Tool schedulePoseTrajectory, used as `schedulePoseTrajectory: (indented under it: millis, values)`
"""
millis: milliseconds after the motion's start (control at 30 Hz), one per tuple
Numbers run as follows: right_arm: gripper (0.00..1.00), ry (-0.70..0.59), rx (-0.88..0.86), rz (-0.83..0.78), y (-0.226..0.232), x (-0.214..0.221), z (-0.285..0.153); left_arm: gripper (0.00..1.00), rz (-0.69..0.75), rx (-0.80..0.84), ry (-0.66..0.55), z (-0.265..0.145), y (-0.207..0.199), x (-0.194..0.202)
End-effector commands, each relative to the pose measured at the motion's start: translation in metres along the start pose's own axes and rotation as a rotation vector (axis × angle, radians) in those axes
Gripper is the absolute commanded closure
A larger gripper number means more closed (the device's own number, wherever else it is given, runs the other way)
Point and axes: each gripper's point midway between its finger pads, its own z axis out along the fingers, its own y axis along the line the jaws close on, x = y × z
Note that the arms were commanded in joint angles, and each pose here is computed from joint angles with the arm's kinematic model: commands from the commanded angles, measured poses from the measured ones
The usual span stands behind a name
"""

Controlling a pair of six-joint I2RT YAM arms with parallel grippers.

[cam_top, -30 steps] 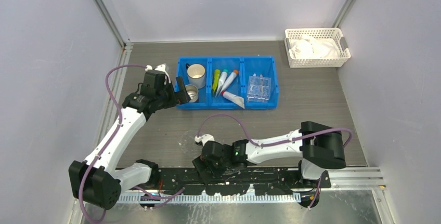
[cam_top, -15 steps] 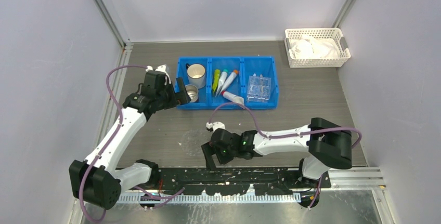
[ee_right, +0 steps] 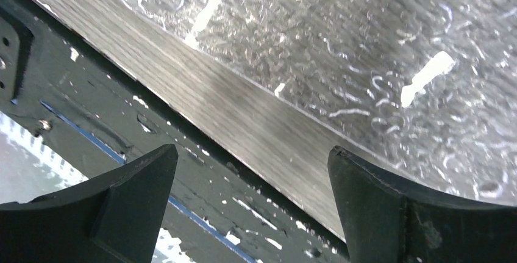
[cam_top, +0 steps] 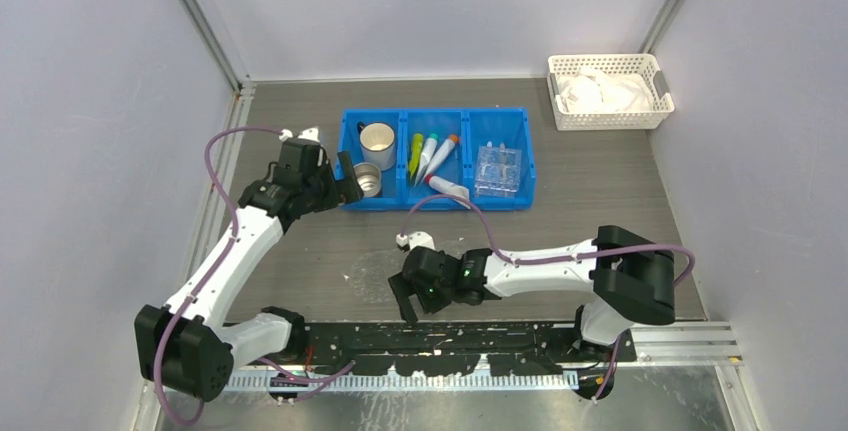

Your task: Prepare toiletry sets of a toothbrush and toothpaste on the tray

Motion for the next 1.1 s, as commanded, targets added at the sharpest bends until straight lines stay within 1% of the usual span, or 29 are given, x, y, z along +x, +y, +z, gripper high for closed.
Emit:
schedulePoseTrajectory:
  millis: [0,33,100,200,300,367,433,500,633,767,900,1067]
  values:
    - [0.0,-0.07,0.142,-0.086,0.002,-0.016,-0.024,0.0,-0.001,-0.095,-0.069,-0.009,0.02,-0.007]
    - [0.0,-0.103,0.17,-0.087,0.004,-0.025,-0.028,0.0,-0.01,-0.11,-0.068,-0.01,0.024,-0.005]
    - [0.0,-0.154,0.285,-0.077,-0.008,-0.036,-0.036,0.0,-0.051,-0.145,-0.065,-0.009,0.03,-0.001]
    - [0.0,-0.235,0.408,-0.041,-0.02,-0.056,-0.036,0.0,-0.105,-0.197,-0.068,-0.009,0.04,0.006]
    - [0.0,-0.27,0.468,-0.039,-0.018,-0.07,-0.019,0.0,-0.171,-0.24,-0.084,-0.011,0.05,0.013]
    - [0.0,-0.271,0.483,-0.039,-0.011,-0.077,-0.005,0.0,-0.213,-0.233,-0.075,-0.012,0.051,0.022]
    - [0.0,-0.276,0.479,-0.037,-0.003,-0.083,0.006,0.0,-0.26,-0.207,-0.052,-0.012,0.049,0.036]
    - [0.0,-0.295,0.506,-0.021,-0.005,-0.092,0.005,0.0,-0.293,-0.179,-0.029,-0.012,0.049,0.051]
    - [0.0,-0.298,0.507,0.05,-0.031,-0.097,-0.009,0.0,-0.332,-0.138,0.049,-0.012,0.048,0.081]
    - [0.0,-0.286,0.42,0.14,-0.051,-0.096,-0.026,0.0,-0.375,-0.096,0.124,-0.004,0.044,0.108]
    - [0.0,-0.28,0.416,0.123,-0.057,-0.092,-0.032,0.0,-0.392,-0.055,0.186,0.005,0.036,0.127]
    - [0.0,-0.234,0.369,0.112,-0.052,-0.08,-0.012,0.0,-0.365,-0.034,0.241,0.013,0.027,0.143]
